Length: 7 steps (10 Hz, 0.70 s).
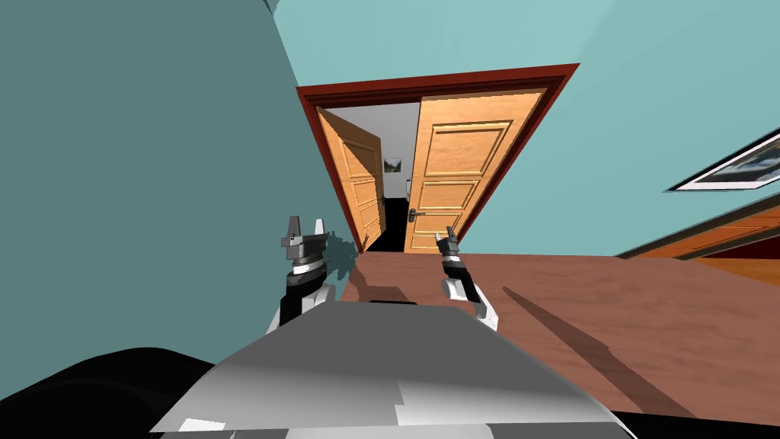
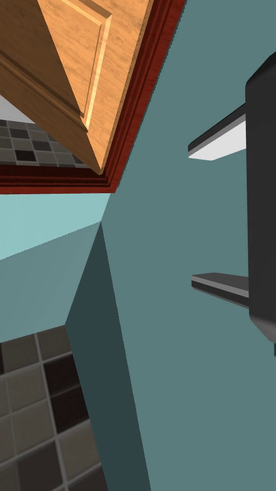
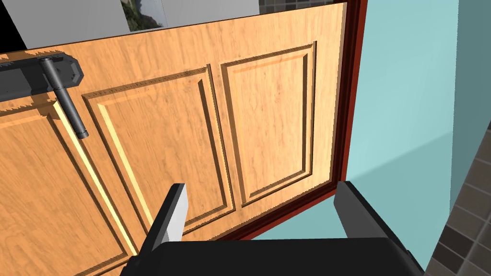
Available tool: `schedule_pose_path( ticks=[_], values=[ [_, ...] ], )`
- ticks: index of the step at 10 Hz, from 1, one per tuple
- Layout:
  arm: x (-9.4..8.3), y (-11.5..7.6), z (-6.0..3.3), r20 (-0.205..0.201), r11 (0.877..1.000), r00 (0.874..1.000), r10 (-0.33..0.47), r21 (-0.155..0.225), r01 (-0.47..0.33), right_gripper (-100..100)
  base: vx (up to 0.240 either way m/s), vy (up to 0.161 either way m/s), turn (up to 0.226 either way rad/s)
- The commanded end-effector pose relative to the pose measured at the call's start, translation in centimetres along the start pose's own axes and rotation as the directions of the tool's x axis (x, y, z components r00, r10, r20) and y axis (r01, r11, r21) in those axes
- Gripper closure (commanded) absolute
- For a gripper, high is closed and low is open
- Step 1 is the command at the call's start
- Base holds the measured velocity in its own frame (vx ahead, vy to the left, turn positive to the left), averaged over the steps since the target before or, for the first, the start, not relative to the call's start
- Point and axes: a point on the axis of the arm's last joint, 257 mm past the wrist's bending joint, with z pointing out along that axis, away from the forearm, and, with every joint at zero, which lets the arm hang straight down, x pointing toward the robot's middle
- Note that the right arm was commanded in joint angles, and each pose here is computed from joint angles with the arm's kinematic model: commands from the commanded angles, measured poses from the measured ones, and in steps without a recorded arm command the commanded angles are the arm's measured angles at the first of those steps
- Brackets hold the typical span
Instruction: Push the door open
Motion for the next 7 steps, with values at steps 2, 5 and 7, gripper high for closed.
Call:
schedule_pose_path(
  ticks=[2, 5, 7],
  values=[
    [-0.7, -2.0, 0.47, -0.006, 0.999, 1.000, -0.003, 0.033, 0.003, -100, 0.062, 0.005, 0.072],
    [-1.9, -4.8, 0.52, -0.003, 0.996, 1.000, -0.010, 0.085, 0.010, -100, 0.067, 0.005, 0.059],
    [-2.6, -6.3, 0.45, 0.001, 0.993, 1.000, -0.015, 0.114, 0.015, -100, 0.085, 0.011, 0.050]
  ],
)
